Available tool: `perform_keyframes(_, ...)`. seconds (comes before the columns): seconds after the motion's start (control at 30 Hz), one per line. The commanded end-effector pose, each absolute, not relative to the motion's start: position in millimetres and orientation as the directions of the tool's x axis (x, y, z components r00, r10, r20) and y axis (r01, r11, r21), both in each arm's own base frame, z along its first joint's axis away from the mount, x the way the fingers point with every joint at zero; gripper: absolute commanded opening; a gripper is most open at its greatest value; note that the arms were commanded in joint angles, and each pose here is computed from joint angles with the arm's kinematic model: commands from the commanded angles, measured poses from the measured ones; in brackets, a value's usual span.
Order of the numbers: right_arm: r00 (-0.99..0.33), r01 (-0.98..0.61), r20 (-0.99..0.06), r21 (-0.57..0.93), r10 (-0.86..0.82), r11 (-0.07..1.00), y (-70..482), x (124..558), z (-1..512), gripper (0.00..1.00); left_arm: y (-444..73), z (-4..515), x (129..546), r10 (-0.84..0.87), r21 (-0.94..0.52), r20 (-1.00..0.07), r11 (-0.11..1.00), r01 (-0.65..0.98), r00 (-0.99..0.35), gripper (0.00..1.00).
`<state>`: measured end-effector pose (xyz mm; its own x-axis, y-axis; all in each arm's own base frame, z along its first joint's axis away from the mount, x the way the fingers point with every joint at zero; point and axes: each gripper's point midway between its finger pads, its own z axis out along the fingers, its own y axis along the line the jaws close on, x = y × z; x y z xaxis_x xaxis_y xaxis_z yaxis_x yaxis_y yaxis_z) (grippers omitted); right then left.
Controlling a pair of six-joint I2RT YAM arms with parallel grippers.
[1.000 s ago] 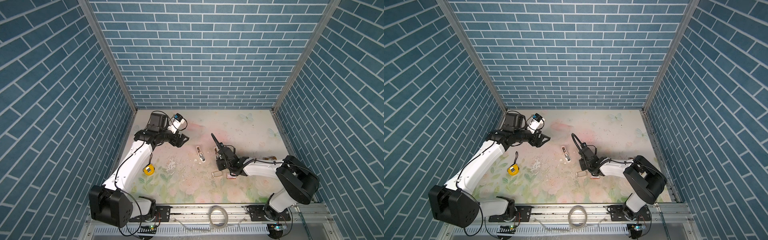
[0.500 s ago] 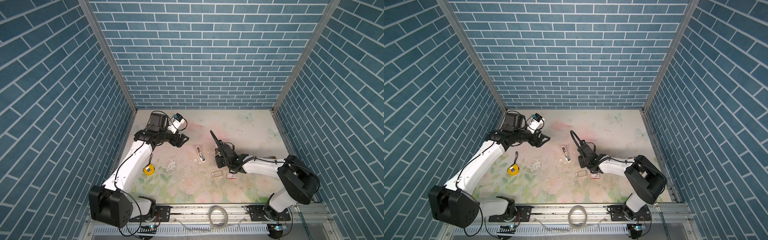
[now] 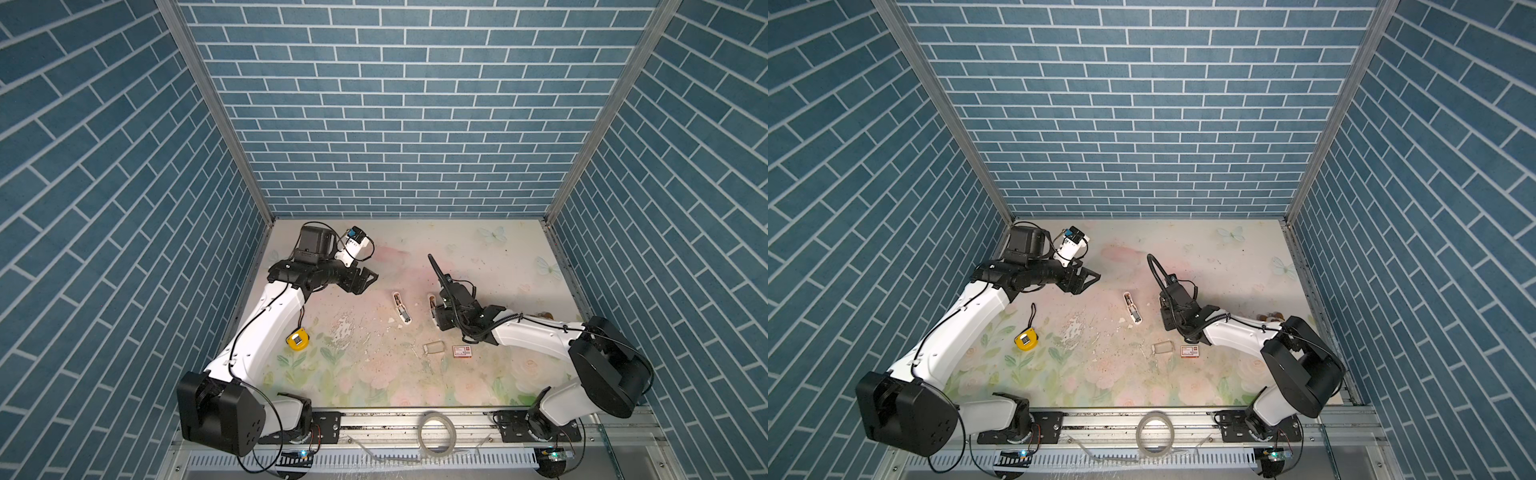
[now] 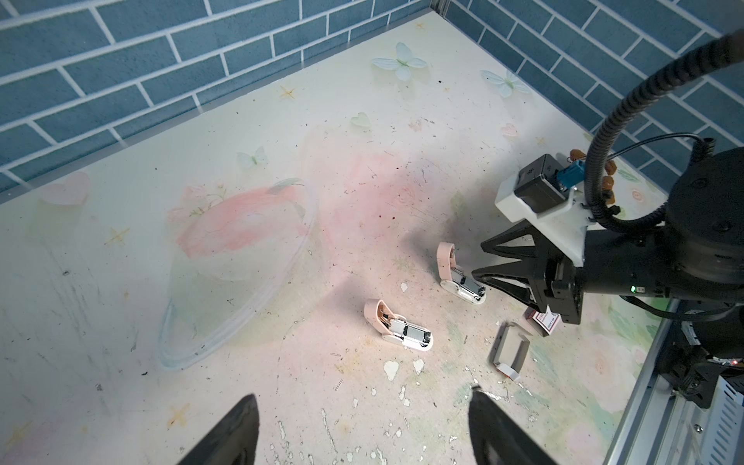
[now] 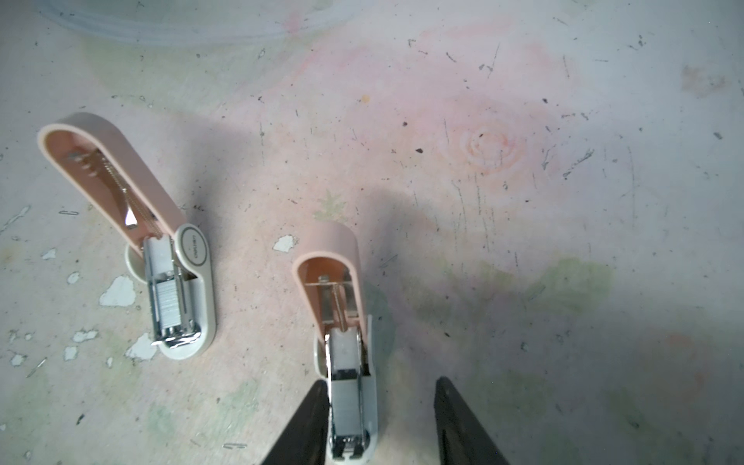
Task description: Load the staples into the stapler
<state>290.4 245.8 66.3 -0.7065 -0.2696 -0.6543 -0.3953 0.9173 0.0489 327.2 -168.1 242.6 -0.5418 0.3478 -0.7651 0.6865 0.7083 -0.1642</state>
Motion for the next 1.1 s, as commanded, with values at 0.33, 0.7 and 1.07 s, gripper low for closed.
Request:
perform_keyframes(0.33,-0.707,-0.436,-0.643,0.069,-0.294,0.897,252,303,69,0.44,-166,242,327,0.344,-0.162,-0.766,0.713,0.682,-0.542,0.83)
perform_keyframes(0.7,-0.723,-0.443,-0.617,0.072,-0.309,0.893,254,303,60,0.44,-165,241,327,0.346,-0.16,-0.766,0.714,0.682,-0.542,0.83)
perform_keyframes(1.07,-0.737,-0.448,-0.593,0.066,-0.326,0.892,253,302,51,0.44,-165,240,327,0.346,-0.161,-0.765,0.714,0.681,-0.543,0.83)
